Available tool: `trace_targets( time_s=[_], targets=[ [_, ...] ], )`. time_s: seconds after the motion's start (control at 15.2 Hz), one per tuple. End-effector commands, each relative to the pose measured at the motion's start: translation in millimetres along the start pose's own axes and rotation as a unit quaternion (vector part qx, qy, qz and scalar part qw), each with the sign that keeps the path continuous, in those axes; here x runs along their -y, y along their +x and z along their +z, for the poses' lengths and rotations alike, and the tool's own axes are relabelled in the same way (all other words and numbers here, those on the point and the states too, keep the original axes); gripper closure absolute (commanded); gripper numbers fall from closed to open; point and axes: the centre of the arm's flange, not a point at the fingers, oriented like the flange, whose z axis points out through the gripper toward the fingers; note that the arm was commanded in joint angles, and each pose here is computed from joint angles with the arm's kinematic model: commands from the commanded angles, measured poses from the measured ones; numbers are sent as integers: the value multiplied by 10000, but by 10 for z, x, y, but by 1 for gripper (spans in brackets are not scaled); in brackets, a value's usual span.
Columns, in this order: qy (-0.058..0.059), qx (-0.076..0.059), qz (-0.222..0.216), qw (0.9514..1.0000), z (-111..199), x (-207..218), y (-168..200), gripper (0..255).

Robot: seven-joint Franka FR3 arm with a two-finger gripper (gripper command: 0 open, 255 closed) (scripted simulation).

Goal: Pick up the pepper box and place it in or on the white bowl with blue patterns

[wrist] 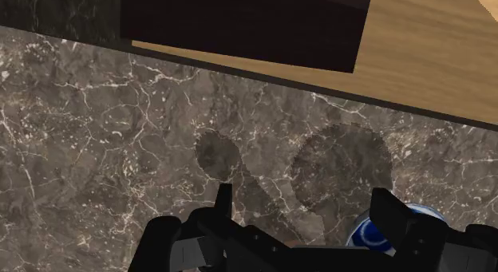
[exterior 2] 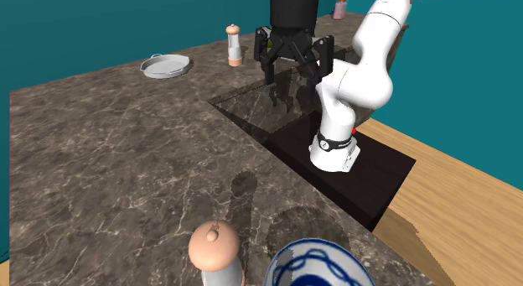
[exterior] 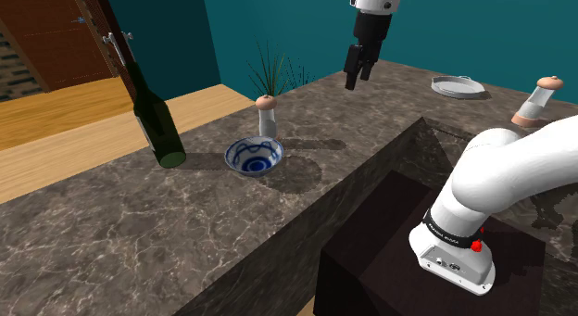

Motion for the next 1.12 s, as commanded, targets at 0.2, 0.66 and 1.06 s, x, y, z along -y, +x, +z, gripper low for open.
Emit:
trace_targets(
  time_s=[0.2,0.66,1.06],
  targets=[
    [-29,-18,-71,10000,123,94,361,0],
    [-98,-59,-237,9997,406,329,1201,0],
    [-156,-95,-380,9991,646,551,1915,0]
  ],
)
